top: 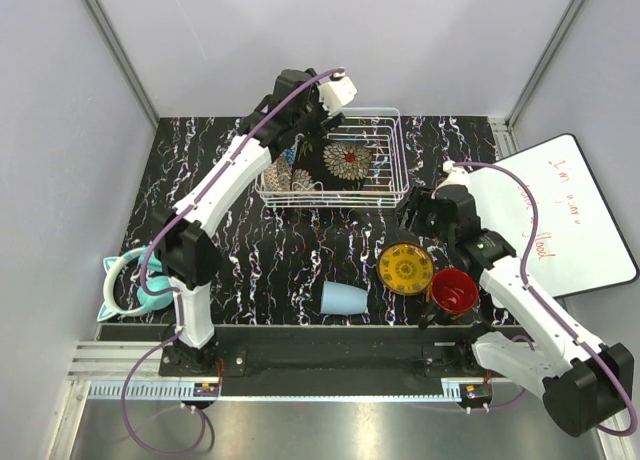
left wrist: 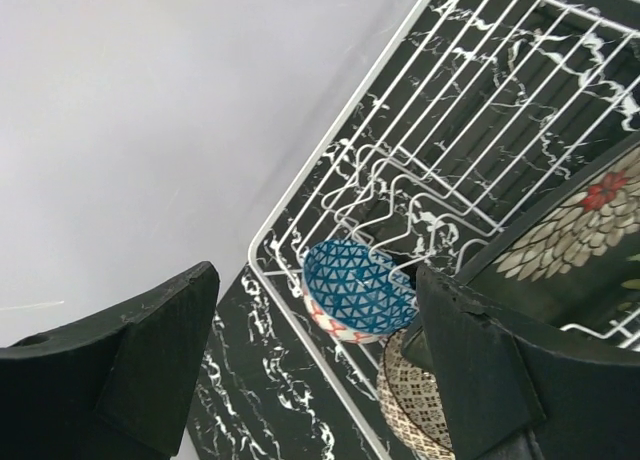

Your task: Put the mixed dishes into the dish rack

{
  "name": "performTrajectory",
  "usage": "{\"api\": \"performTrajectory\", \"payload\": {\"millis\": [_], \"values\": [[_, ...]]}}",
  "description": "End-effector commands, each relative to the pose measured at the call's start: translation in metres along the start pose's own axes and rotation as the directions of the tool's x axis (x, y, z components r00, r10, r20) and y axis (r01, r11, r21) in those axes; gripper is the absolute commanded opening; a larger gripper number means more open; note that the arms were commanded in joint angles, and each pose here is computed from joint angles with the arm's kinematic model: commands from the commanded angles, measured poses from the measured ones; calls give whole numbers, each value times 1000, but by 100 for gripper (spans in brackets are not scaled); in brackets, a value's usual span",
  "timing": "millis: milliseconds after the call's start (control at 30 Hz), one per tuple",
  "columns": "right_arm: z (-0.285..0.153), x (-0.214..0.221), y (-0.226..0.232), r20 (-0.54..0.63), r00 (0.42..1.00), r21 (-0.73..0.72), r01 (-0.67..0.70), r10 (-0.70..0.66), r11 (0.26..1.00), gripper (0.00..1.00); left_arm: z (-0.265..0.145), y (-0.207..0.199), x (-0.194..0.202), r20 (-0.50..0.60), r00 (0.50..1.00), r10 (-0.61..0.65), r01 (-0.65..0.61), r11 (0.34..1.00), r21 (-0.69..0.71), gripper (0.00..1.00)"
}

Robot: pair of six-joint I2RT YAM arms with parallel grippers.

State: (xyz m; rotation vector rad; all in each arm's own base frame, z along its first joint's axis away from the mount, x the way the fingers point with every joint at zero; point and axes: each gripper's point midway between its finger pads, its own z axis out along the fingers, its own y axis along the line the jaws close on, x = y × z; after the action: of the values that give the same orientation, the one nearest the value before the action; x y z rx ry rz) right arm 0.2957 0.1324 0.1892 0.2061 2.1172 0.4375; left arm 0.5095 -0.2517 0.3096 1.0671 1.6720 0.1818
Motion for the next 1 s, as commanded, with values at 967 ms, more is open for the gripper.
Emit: {"api": "performTrajectory", "payload": {"millis": [967], "values": [[-8,-14,0,58,998,3,-39,39,999,69,18,-34,-21,72,997,12,-23,987,161,99]]}}
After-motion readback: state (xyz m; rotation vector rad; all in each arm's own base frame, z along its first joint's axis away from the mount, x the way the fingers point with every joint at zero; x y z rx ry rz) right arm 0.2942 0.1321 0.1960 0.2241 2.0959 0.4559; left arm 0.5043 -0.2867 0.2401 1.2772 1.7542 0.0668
